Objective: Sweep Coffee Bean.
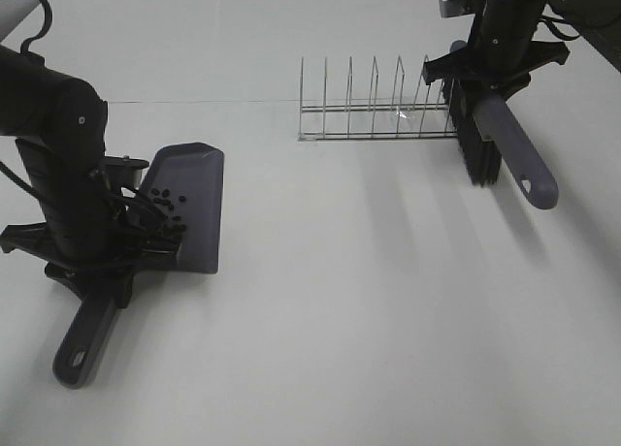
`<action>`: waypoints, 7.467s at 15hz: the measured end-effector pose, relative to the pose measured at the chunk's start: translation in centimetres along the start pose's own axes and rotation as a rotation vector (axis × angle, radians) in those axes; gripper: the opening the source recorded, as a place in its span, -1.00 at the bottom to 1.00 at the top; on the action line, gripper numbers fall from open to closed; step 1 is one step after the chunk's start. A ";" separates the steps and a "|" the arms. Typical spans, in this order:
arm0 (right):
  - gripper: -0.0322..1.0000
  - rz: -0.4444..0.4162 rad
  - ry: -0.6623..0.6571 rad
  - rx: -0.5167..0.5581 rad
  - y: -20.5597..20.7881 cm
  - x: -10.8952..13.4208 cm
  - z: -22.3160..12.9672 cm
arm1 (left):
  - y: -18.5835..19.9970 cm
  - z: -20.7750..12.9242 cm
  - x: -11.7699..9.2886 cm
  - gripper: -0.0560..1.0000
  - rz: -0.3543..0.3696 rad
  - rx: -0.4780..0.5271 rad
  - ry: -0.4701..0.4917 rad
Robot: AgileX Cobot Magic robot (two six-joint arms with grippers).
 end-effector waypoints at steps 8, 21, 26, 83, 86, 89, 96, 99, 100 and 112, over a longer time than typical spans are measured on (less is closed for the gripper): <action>-0.39 -0.047 -0.029 -0.031 -0.3 -0.5 0.8 | 0.0 0.0 0.0 -0.29 0.000 -0.001 0.000; 0.17 -0.081 -0.094 -0.049 0.5 -1.0 1.1 | 0.0 0.0 0.0 -0.29 -0.001 -0.001 -0.001; 0.33 -0.092 -0.120 -0.063 5.4 -1.9 1.1 | 0.3 0.0 0.0 -0.29 -0.007 -0.011 0.000; 0.34 0.171 0.067 -0.804 26.1 0.2 -45.5 | 16.2 -31.5 13.3 0.41 -0.343 -1.061 -0.407; 0.34 0.173 0.066 -0.805 26.1 0.2 -45.5 | 16.2 -31.6 13.3 0.41 -0.342 -1.062 -0.414; 0.34 0.176 0.054 -0.812 26.1 0.2 -45.4 | 16.2 -31.6 13.3 0.41 -0.341 -1.062 -0.415; 0.34 0.180 0.045 -0.812 26.1 0.2 -45.4 | 16.2 -31.6 13.3 0.41 -0.340 -1.062 -0.416; 0.34 0.181 0.042 -0.811 26.1 0.2 -45.4 | 16.2 -31.6 13.3 0.41 -0.340 -1.062 -0.416; 0.34 0.181 0.041 -0.811 26.1 0.2 -45.4 | 16.2 -31.6 13.3 0.41 -0.340 -1.062 -0.416; 0.34 0.130 -0.024 -0.802 26.1 0.2 -45.3 | 16.2 -31.8 13.8 0.41 -0.146 -1.126 -0.042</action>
Point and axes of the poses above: a point on each arm's last joint axis where the gripper is mounted, y pointing back along that axis away from the gripper, x along the wrist's bending axis when the last joint is at zero, z = x × y, the point moved 1 cm from there along -y, pointing out along that axis toward the gripper, and after that the axes turned 3 degrees about y, right-handed, at the moved point
